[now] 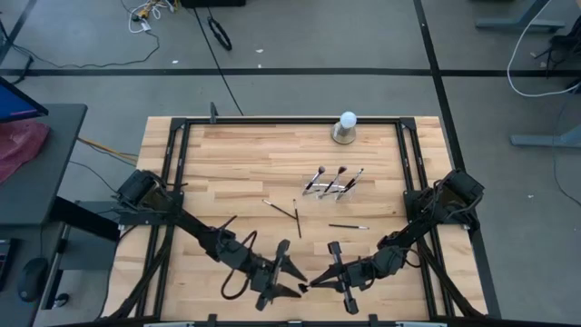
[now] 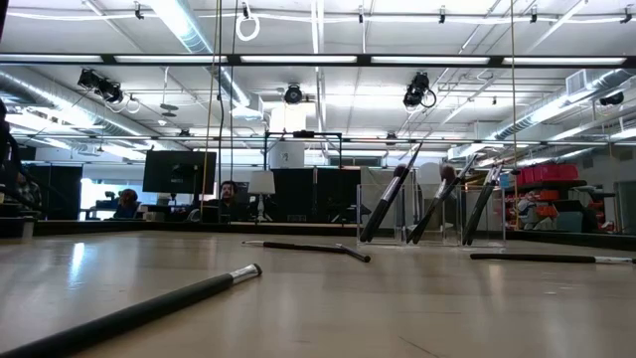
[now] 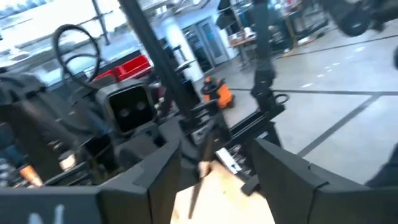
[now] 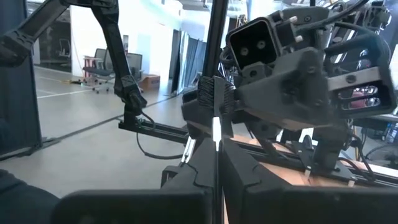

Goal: Put items in baskets/containers
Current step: Put the black brow brush into the transparent organizer

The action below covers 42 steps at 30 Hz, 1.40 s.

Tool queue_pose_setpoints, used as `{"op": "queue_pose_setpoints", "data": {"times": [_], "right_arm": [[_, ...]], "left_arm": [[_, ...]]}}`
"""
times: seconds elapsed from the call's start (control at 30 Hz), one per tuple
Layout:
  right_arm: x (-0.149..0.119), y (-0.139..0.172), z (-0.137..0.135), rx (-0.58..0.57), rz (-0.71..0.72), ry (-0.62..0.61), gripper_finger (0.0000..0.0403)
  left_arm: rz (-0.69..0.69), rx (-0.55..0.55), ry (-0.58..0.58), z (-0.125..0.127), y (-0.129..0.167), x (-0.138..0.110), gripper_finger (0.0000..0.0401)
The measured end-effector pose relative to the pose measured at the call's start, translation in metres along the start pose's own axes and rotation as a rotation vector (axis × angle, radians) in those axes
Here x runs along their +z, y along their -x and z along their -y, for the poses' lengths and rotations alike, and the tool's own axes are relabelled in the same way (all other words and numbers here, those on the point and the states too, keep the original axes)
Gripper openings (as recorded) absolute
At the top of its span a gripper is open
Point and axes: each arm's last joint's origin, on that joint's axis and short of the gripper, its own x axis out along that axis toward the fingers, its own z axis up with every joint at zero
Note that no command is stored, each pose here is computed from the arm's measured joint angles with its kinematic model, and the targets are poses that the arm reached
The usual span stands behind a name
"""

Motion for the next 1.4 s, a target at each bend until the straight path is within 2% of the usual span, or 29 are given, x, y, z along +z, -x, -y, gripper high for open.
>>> {"op": "queue_pose_setpoints", "data": {"times": [0.33, 0.6, 0.77, 0.87, 0.97, 1.03, 1.13, 1.27, 1.4], "right_arm": [[0.000, 0.000, 0.000, -0.001, -0.004, -0.002, 0.0009], [-0.001, 0.000, 0.000, 0.000, -0.011, -0.018, 0.0009], [-0.005, 0.000, -0.001, -0.007, -0.064, -0.057, 0.0017], [-0.008, 0.001, -0.001, -0.076, -0.121, -0.074, 0.0035], [-0.008, 0.015, -0.004, -0.216, -0.275, -0.006, 0.0059], [0.002, 0.030, -0.004, -0.330, -0.360, 0.003, 0.0072], [0.016, 0.058, -0.002, -0.445, -0.447, -0.056, 0.0082], [0.027, 0.087, 0.001, -0.480, -0.502, -0.216, 0.0081], [0.023, 0.097, -0.006, -0.471, -0.534, -0.243, 0.0070]], "left_arm": [[0.002, 0.012, 0.031, -0.006, -0.001, -0.002, 0.0092], [0.034, -0.052, 0.015, -0.004, -0.001, -0.001, 0.0018], [0.023, -0.058, 0.031, -0.003, -0.001, -0.002, 0.0011], [-0.001, -0.028, 0.070, -0.003, -0.001, -0.003, 0.0007], [-0.039, 0.061, 0.129, -0.006, 0.001, 0.000, 0.0002], [-0.095, 0.131, 0.168, -0.010, 0.003, 0.004, 0.0001], [-0.206, 0.211, 0.225, -0.026, 0.005, 0.008, 0.0001], [-0.343, 0.324, 0.267, -0.068, -0.005, 0.016, 0.0001], [-0.473, 0.378, 0.247, -0.112, -0.019, 0.014, 0.0001]]}}
